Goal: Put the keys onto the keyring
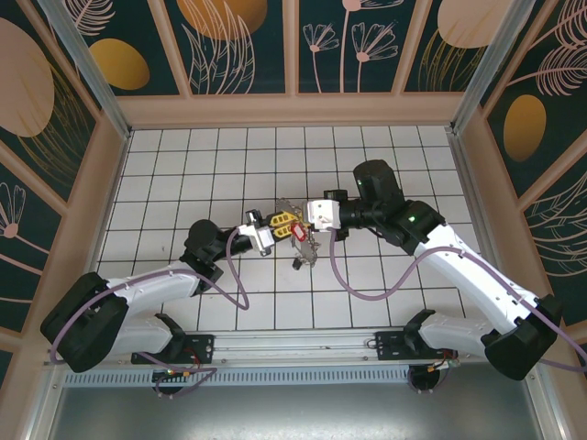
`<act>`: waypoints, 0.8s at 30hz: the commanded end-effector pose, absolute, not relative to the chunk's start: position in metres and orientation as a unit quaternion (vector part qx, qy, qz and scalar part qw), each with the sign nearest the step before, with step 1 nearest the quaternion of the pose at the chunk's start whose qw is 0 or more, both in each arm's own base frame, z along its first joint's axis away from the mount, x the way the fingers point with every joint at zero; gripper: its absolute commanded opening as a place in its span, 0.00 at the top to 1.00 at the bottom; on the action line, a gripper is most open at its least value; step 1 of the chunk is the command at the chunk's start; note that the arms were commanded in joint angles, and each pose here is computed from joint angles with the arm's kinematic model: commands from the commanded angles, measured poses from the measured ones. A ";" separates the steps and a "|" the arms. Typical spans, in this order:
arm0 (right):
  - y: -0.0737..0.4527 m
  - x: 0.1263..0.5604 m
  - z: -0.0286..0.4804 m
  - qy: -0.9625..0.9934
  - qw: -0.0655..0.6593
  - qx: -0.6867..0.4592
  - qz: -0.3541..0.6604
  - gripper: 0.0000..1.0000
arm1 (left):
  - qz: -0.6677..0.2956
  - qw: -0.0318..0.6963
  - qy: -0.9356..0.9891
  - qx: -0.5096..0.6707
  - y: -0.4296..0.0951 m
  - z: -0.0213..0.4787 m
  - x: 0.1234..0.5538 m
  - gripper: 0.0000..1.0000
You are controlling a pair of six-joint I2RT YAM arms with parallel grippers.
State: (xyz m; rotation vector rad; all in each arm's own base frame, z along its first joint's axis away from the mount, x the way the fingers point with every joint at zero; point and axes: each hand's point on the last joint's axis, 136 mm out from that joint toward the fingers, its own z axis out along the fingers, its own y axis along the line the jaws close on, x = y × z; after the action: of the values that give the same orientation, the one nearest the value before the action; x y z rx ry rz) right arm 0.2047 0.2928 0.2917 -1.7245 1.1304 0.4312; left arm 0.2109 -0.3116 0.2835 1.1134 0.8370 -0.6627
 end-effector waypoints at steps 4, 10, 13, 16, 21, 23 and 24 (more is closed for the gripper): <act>0.286 0.211 0.298 0.488 0.503 -0.687 0.188 1.00 | -0.294 0.711 0.381 0.512 -0.307 0.287 0.204 0.64; 0.280 0.221 0.297 0.522 0.500 -0.668 0.176 1.00 | -0.273 0.693 0.408 0.528 -0.296 0.273 0.199 0.61; 0.276 0.230 0.295 0.548 0.497 -0.653 0.161 1.00 | -0.269 0.685 0.432 0.521 -0.288 0.270 0.201 0.61; 0.273 0.239 0.290 0.575 0.487 -0.641 0.145 1.00 | -0.275 0.672 0.476 0.496 -0.281 0.270 0.208 0.56; 0.271 0.250 0.285 0.608 0.487 -0.613 0.134 1.00 | -0.309 0.655 0.522 0.449 -0.275 0.282 0.212 0.34; 0.272 0.251 0.284 0.616 0.489 -0.603 0.135 1.00 | -0.327 0.646 0.543 0.425 -0.276 0.289 0.217 0.28; 0.274 0.249 0.283 0.614 0.491 -0.602 0.141 1.00 | -0.334 0.642 0.554 0.413 -0.276 0.290 0.221 0.27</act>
State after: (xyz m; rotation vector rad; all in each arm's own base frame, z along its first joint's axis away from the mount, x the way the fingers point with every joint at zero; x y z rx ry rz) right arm 0.2435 0.2703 0.2725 -1.5416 1.4842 0.3419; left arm 0.2099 -0.2778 0.2779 1.0453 1.1546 -0.6864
